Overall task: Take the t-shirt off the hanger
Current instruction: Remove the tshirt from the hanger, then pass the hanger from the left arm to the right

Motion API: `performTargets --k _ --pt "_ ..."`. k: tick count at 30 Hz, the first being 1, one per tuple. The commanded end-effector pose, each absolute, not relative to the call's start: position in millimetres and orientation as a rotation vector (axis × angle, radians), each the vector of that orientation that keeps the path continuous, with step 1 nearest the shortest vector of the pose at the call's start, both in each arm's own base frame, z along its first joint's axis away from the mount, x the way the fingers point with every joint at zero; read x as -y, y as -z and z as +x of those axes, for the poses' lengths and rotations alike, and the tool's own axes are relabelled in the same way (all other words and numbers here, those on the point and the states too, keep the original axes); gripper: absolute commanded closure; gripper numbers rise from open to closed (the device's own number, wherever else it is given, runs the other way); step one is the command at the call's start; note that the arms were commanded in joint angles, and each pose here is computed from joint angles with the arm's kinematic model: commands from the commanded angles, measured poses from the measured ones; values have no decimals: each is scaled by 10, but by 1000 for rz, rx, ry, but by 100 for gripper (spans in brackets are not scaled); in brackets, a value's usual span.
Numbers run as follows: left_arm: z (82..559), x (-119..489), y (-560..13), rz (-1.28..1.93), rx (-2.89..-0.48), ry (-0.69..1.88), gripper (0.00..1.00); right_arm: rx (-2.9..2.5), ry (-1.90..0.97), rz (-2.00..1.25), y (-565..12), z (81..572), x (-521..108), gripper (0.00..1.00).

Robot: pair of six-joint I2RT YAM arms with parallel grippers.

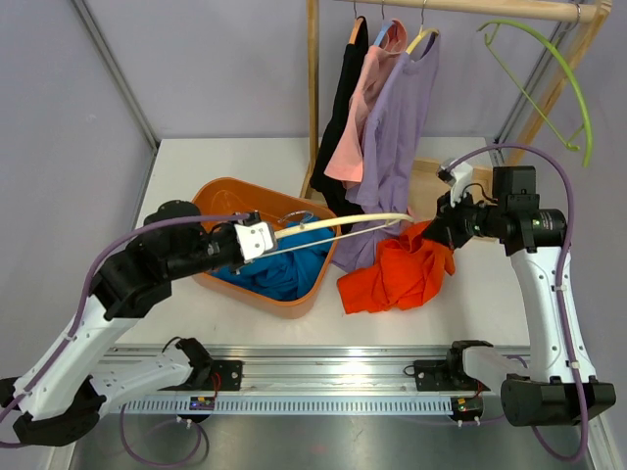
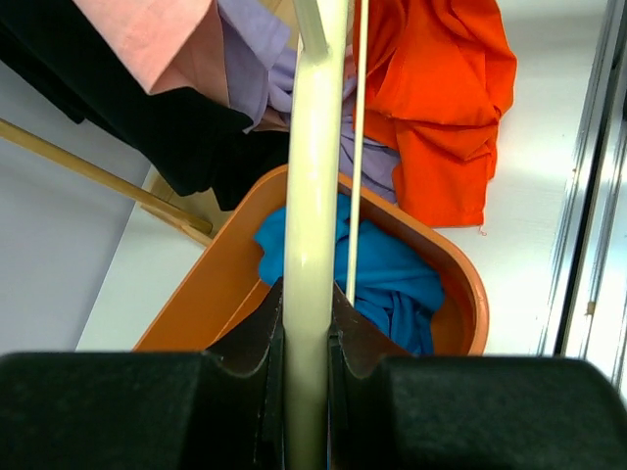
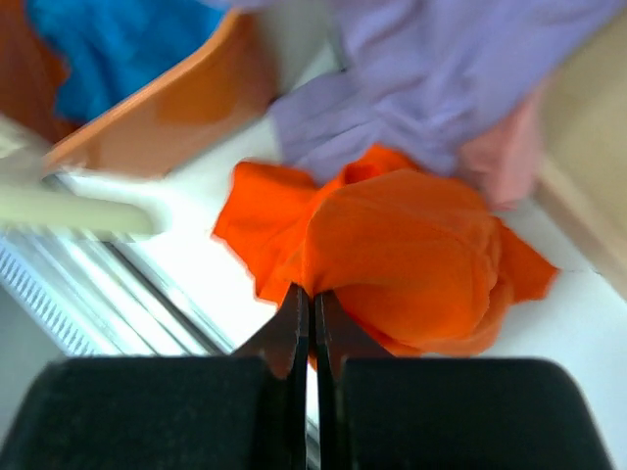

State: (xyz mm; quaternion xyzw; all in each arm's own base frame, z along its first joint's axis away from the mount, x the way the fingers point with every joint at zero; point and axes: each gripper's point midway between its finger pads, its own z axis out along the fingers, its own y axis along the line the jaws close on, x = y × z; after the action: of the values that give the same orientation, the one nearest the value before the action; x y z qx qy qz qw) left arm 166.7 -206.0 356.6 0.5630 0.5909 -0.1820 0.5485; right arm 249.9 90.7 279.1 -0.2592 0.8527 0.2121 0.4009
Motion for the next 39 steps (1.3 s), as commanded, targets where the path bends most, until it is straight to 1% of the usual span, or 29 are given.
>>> performTargets --k 1,2,3,4,5,7,9,11,12,14,17,18,20,22,28,31,33,34,35,36,38,39 --pt "1822 2166 -3693 1295 -1325 406 100 -1953 -819 -997 -2876 2038 -1278 99" --pt "1835 2186 -3654 1296 -1341 415 100 -1967 -830 -994 -2861 2007 -1279 95" --pt "1872 2231 -3650 1289 -1345 424 100 -1945 -815 -1015 -2883 2015 -1275 89" --pt "1883 2271 -3655 1286 -1349 442 100 -1942 -793 -1019 -2895 2024 -1260 73" --pt "1930 2327 -3605 1297 -1366 451 100 -1936 -758 -1022 -2922 2030 -1233 46" --pt "1967 2374 -3611 1310 -1361 451 100 -1940 -625 -1017 -3006 2108 -1115 36" --pt "2025 2424 -3546 1344 -1366 441 100 -1925 -499 -1019 -3156 2174 -1002 33" --pt "2072 2458 -3539 1378 -1343 436 100 -1929 -500 -1073 -3211 2061 -991 32" --pt "2096 2501 -3491 1403 -1346 448 100 -1845 -483 -1156 -3341 2007 -1023 32" --pt "2063 2562 -3533 1456 -1301 493 100 -1720 -532 -1323 -3391 1756 -1123 32" --pt "2039 2729 -3464 1563 -1244 559 100 -1597 -608 -1458 -3372 1481 -1225 30" --pt "1998 2766 -3520 1587 -1215 590 100 -1563 -653 -1460 -3376 1448 -1284 30" --pt "2034 2857 -3439 1639 -1211 617 100 -1531 -701 -1467 -3381 1421 -1349 29" --pt "2051 2922 -3526 1651 -1178 632 100 -1508 -777 -1494 -3388 1353 -1454 28" --pt "2098 3033 -3590 1667 -1122 649 100 -1582 -903 -1522 -3291 1388 -1579 29" --pt "2068 3084 -3649 1650 -1084 682 100 -1614 -923 -1515 -3223 1451 -1599 33" --pt "2064 3112 -3724 1629 -1050 689 100 -1639 -939 -1507 -3176 1467 -1613 41" --pt "2056 3123 -3747 1618 -1047 700 100 -1640 -935 -1505 -3169 1496 -1622 46" --pt "2070 3144 -3775 1602 -1028 699 100 -1658 -940 -1496 -3156 1499 -1625 54" --pt "2055 3151 -3800 1591 -1023 711 100 -1660 -944 -1494 -3155 1501 -1628 68" --pt "2065 3176 -3815 1575 -1005 715 100 -1653 -958 -1480 -3208 1476 -1641 83" --pt "2056 3178 -3815 1567 -1008 725 100 -1640 -961 -1480 -3235 1457 -1649 97"
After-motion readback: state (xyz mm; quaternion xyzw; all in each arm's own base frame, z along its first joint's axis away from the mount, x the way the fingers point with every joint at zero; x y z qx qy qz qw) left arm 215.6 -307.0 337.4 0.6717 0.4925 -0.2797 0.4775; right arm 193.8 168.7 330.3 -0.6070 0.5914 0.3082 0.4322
